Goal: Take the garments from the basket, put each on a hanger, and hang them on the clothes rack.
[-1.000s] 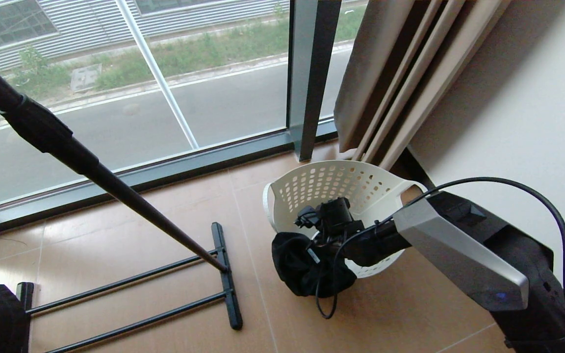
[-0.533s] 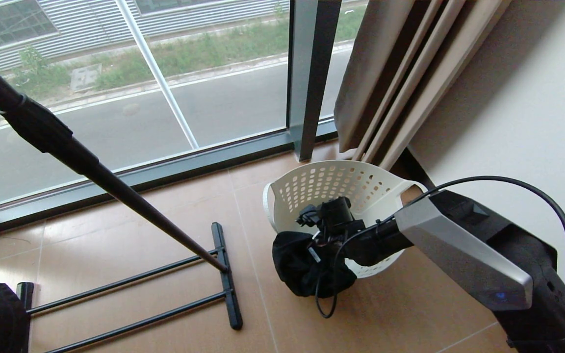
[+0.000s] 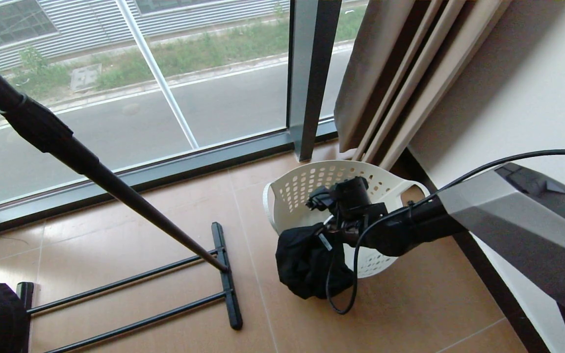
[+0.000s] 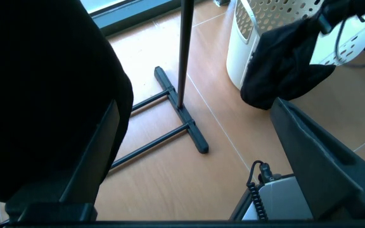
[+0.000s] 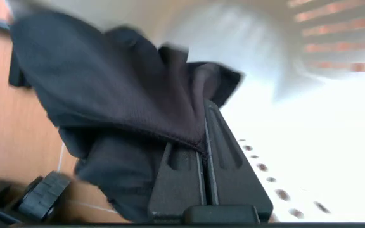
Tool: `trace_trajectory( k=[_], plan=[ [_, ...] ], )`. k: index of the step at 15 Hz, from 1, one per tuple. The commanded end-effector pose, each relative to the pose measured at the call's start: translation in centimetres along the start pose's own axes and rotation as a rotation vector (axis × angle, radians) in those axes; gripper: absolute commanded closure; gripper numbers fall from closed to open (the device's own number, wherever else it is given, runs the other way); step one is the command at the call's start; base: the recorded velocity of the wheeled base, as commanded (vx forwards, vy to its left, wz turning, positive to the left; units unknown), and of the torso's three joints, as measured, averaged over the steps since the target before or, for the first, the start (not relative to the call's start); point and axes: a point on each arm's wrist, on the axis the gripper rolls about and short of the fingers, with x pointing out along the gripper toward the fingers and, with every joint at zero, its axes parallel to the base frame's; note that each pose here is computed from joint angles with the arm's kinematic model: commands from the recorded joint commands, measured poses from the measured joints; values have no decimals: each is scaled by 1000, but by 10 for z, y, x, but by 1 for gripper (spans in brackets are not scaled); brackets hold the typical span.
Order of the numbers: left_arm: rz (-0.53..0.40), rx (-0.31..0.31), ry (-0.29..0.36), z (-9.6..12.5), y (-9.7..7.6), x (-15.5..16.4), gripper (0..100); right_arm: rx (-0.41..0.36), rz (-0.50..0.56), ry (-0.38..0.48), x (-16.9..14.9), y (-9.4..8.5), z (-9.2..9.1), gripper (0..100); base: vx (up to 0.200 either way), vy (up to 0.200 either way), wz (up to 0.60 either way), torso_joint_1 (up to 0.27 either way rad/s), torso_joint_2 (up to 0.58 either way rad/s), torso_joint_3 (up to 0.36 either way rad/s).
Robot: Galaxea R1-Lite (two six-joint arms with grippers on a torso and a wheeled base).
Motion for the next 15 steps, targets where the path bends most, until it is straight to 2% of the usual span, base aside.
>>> trace_trajectory(
  k=[1,4,7,15],
  plan=[
    [0,0,0,0,0,0,0,11,-20,-56,-36,-13,23,100,0,0,0,0,0,0],
    [0,0,0,0,0,0,0,28,-40,-76,-69,-28,35,100,0,0,0,0,0,0],
    [0,0,0,0,0,0,0,54,-78,-101,-87,-34,43,100,0,0,0,0,0,0],
    [-1,0,0,0,0,0,0,113,-85,-197,-144,-45,60,100,0,0,0,0,0,0]
  ],
)
